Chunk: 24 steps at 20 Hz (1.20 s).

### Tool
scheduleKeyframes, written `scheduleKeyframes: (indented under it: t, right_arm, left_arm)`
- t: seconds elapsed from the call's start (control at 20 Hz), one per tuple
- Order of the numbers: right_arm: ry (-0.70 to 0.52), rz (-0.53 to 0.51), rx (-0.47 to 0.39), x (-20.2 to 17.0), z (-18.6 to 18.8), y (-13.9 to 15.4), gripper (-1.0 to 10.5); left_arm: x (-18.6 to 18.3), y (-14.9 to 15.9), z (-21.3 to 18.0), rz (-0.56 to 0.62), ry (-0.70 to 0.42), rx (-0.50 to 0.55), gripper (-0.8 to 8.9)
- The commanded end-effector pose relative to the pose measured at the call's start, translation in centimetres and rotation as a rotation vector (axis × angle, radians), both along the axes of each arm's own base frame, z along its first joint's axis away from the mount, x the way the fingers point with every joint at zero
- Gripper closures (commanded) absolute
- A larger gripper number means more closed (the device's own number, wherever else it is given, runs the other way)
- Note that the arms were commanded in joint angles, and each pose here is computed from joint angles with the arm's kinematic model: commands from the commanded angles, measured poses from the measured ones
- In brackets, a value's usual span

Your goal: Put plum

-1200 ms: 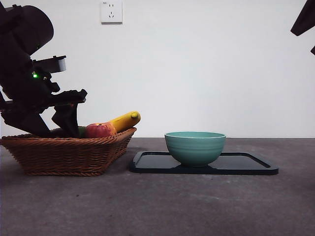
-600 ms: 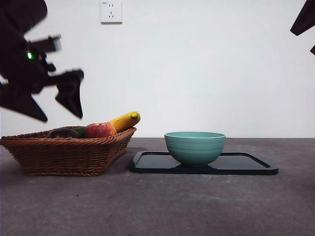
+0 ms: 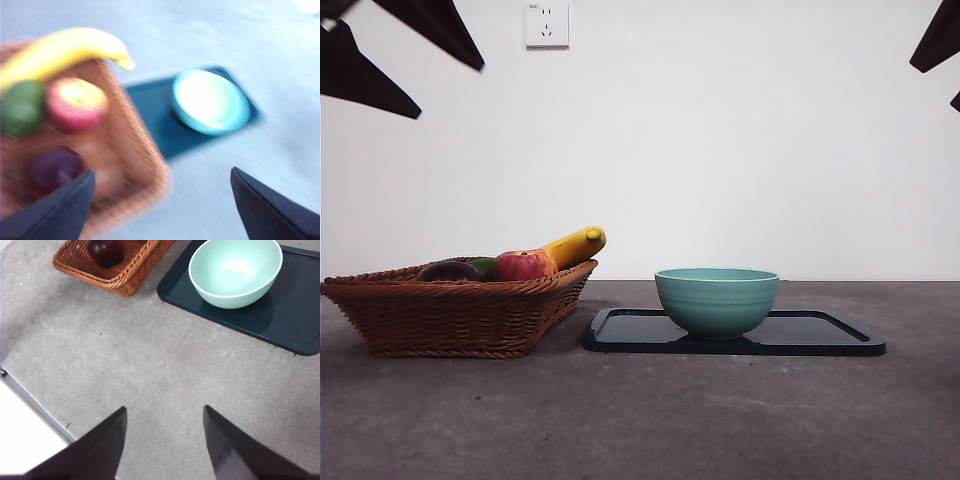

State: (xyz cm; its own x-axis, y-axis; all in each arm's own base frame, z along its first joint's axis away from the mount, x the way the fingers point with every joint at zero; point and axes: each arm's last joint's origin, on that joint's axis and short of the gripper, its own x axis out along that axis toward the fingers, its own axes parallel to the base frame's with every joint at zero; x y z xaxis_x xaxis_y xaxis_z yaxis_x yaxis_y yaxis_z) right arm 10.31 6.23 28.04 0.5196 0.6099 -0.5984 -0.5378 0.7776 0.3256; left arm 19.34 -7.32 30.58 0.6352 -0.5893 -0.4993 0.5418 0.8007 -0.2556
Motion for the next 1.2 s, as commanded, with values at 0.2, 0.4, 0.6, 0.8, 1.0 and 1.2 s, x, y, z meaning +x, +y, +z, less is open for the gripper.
scheduleKeyframes:
  t: [0.2, 0.4, 0.6, 0.8, 1.0, 1.2]
  right_arm:
    - [-0.003, 0.000, 0.009, 0.1, 0.2, 0.1, 7.0]
    - [-0.003, -0.001, 0.009, 0.1, 0.2, 0.1, 7.0]
    - [-0.003, -0.001, 0.009, 0.1, 0.2, 0.1, 7.0]
    - [-0.003, 0.000, 0.009, 0.1, 0.2, 0.1, 7.0]
    - [-0.003, 0.000, 0.009, 0.1, 0.2, 0.1, 7.0]
    - [0.022, -0.048, 0.063, 0.3, 0.4, 0.2, 7.0]
  left_arm:
    - [-3.3, 0.5, 0.4, -0.148, 0.122, -0.042, 3.78]
    - [-4.5, 0.8, -0.1, -0.210, 0.178, 0.002, 3.80]
    - [-4.5, 0.9, -0.1, -0.214, 0.178, 0.007, 3.80]
    - [-4.5, 0.8, -0.1, -0.215, 0.173, 0.008, 3.80]
    - [-4.5, 0.8, -0.1, -0.215, 0.174, 0.008, 3.80]
    - [-4.5, 0.8, -0.1, -0.215, 0.174, 0.008, 3.80]
